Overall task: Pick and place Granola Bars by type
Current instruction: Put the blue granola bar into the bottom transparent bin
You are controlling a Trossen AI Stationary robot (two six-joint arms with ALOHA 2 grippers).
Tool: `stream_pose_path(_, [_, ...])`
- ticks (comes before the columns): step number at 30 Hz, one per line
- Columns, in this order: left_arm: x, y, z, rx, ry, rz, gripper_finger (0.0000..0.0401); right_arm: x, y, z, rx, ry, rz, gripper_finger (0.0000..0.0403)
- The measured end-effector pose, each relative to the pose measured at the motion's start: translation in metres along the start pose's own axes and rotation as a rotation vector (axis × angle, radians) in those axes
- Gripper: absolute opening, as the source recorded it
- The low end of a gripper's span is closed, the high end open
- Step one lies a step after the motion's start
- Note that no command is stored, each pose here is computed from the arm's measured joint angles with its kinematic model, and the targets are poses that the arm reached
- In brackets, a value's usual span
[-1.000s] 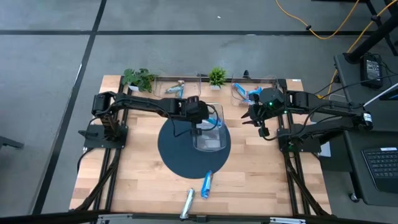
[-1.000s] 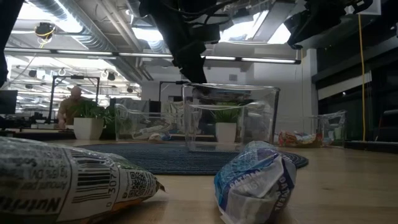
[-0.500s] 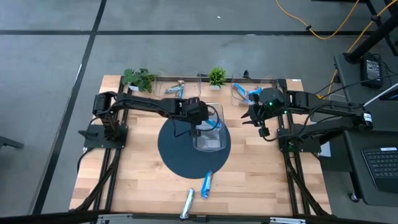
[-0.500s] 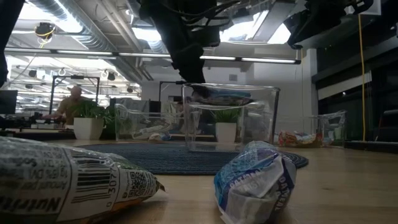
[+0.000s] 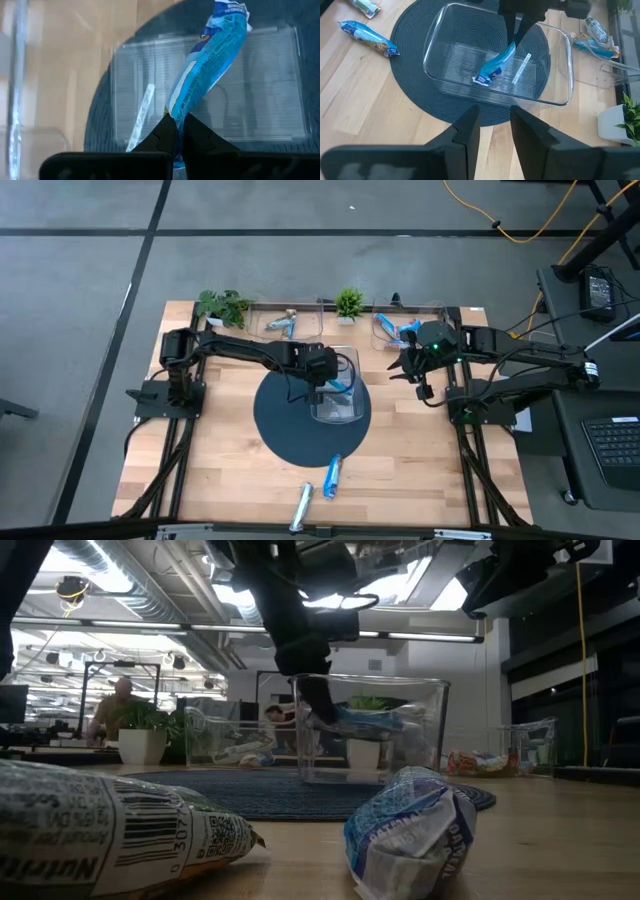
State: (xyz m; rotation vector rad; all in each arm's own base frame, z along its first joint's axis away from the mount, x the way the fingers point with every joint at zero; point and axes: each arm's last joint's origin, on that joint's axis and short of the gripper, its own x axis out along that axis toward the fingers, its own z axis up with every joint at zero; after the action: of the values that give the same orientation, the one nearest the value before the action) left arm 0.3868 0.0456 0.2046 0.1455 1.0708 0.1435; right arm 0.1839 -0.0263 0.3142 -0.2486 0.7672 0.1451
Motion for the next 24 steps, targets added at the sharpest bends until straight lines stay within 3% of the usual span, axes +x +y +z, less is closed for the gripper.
stream_pose_path(18, [-0.0002, 0.0001, 0.0001, -0.001, -0.001, 0.003, 0.0006, 0.0, -0.0001, 0.0001, -0.001, -0.001, -0.001, 0.0111])
stream_pose_path(24, [-0.0002, 0.0001, 0.0001, -0.001, -0.001, 0.004, 0.0028, 0.0, -0.0001, 0.0002, -0.001, -0.002, -0.001, 0.0111])
